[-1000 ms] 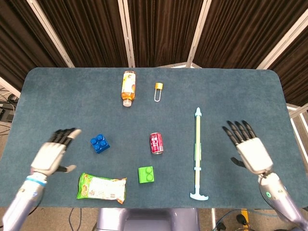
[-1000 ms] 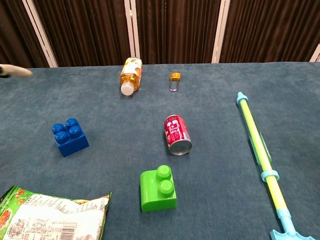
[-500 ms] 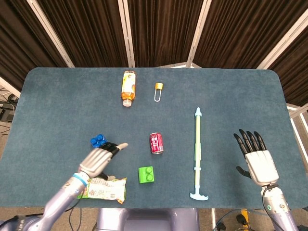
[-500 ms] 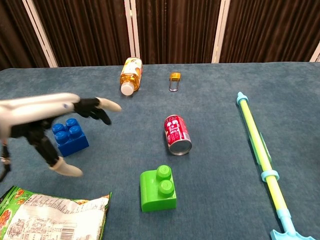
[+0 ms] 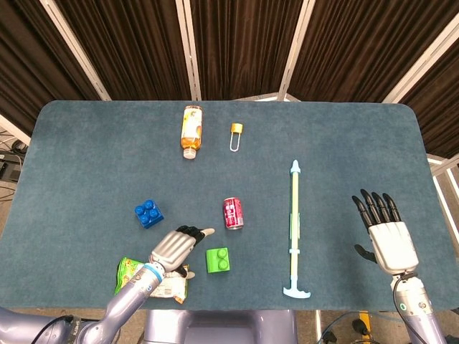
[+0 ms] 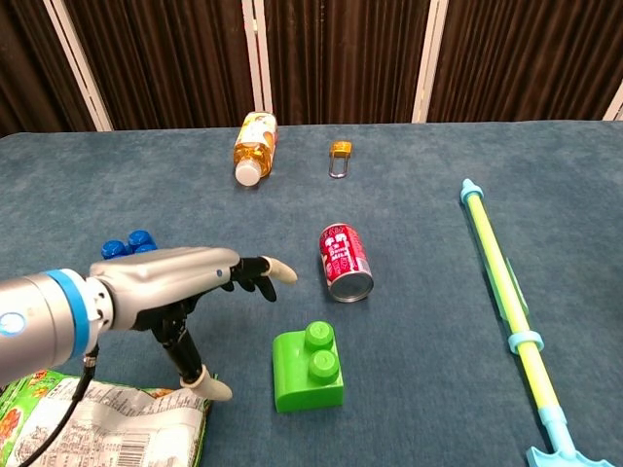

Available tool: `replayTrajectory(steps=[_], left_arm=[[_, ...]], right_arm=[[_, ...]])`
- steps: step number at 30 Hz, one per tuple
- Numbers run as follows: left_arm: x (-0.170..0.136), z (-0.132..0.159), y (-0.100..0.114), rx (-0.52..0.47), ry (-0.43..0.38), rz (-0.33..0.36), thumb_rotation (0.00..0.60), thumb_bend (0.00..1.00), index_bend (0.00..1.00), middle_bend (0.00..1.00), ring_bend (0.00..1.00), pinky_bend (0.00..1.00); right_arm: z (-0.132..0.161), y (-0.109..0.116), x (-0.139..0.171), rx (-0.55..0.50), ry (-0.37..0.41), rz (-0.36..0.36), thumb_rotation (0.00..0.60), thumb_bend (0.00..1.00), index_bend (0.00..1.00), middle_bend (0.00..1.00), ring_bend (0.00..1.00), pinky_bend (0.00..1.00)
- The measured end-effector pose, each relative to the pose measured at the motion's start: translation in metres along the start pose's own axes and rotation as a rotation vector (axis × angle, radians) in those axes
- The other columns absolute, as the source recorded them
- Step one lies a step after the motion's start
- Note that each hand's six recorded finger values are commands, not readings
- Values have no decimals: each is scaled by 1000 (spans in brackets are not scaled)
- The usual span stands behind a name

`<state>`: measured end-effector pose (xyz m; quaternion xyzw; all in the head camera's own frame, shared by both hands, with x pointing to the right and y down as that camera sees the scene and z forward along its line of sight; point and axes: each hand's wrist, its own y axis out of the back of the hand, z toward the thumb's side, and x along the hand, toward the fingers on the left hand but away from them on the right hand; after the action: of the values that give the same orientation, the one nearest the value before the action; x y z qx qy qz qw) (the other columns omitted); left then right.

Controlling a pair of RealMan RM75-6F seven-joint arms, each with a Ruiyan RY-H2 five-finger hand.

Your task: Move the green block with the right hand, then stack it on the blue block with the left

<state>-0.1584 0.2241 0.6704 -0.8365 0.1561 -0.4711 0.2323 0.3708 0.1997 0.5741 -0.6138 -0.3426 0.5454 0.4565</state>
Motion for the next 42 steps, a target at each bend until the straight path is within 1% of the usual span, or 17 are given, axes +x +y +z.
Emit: replayTrajectory(steps=[7,13,16,20,22,23,24,26,28,31,35,42], left_arm=[[11,6,-9,-32,-13,-13,600,0,110,162,134,150],[18,17,-12,-56,-53,-23,600,0,121,169,142,159],[20,20,-13,-59,-61,-24,600,0,138,188,171,178],[25,24,-14,-67,-67,-27,600,0,161,224,237,238],[28,25,-16,-67,-66,-29,600,0,208,270,288,299],[29,25,-16,-66,-65,-31,600,11,251,308,323,332],[31,27,-17,-67,-65,-35,600,28,284,336,349,353],[33,30,-18,-70,-69,-41,600,99,379,415,422,407],[35,33,-18,-67,-75,-43,600,126,428,454,456,433],[37,35,-16,-59,-77,-30,600,136,451,470,469,445],[37,37,-10,-45,-78,-10,600,141,453,472,471,446],[32,32,7,-46,-76,25,600,141,460,474,474,446]], right_arm=[[-1,0,-1,-1,3,3,600,0,0,0,0,0],[-2,-1,-1,1,-1,5,600,0,0,0,0,0],[-2,-2,-1,4,-1,9,600,0,0,0,0,0],[-2,-3,-2,8,-3,12,600,0,0,0,0,0],[-3,-3,-3,7,-6,12,600,0,0,0,0,0],[-3,-3,-3,6,-7,12,600,0,0,0,0,0],[-4,-3,-3,6,-8,12,600,0,0,0,0,0],[-4,-2,-4,6,-10,10,600,0,0,0,0,0],[-5,-2,-4,5,-12,10,600,0,0,0,0,0],[-5,-2,-4,6,-13,9,600,0,0,0,0,0],[-6,-3,-5,6,-13,10,600,0,0,0,0,0],[-5,-2,-5,8,-11,7,600,0,0,0,0,0]])
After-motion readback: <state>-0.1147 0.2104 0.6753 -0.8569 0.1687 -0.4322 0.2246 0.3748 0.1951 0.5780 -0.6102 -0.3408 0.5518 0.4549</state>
